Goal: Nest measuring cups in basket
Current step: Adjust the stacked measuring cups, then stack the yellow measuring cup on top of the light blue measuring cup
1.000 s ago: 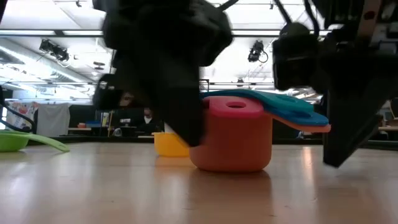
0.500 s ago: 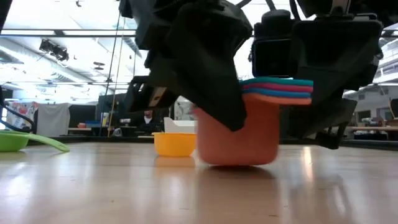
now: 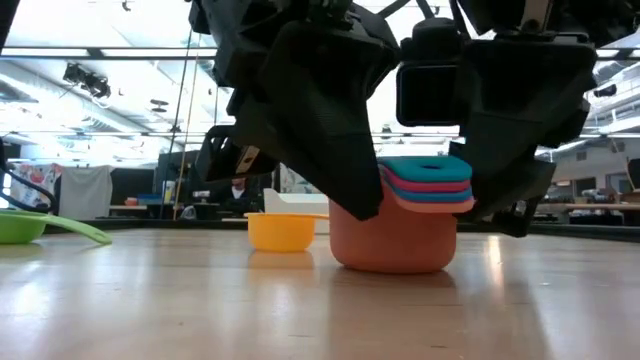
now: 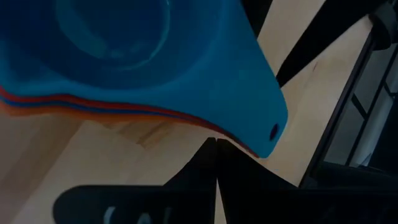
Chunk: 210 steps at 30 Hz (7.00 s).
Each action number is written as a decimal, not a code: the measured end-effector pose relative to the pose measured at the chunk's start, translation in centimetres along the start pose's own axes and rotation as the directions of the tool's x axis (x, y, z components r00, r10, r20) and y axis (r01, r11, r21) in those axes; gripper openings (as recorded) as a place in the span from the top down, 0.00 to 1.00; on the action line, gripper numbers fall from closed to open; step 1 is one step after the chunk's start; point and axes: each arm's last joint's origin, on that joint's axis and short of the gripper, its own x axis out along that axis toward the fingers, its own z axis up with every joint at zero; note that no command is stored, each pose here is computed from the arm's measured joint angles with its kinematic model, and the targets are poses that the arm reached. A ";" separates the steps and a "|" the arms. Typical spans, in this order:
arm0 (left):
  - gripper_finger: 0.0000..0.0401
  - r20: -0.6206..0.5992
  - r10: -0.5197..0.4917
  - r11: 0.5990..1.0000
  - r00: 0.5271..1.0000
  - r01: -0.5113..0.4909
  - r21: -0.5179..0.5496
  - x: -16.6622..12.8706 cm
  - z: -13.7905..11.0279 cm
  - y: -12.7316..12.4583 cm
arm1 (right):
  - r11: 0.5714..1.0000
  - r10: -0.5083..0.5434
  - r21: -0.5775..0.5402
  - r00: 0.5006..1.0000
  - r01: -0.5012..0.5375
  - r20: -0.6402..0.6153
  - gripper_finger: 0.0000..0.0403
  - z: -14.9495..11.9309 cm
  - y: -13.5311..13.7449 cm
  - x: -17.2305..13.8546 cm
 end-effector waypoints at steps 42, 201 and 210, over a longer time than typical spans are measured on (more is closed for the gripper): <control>0.97 -0.105 0.396 0.891 0.912 -0.353 0.286 -8.0 -0.9 2.5 | 0.991 -0.023 -0.124 0.986 0.043 0.163 0.72 0.2 6.4 -12.5; 0.96 -0.051 0.168 0.225 0.985 0.012 0.974 -4.7 6.3 -2.0 | 0.899 0.192 -0.435 0.936 -0.047 0.296 0.79 -1.0 9.2 -21.4; 0.96 -0.120 0.219 0.242 0.968 0.065 0.968 -2.1 5.2 -1.3 | 0.898 0.196 -0.436 0.935 -0.050 0.297 0.79 -1.0 9.3 -21.4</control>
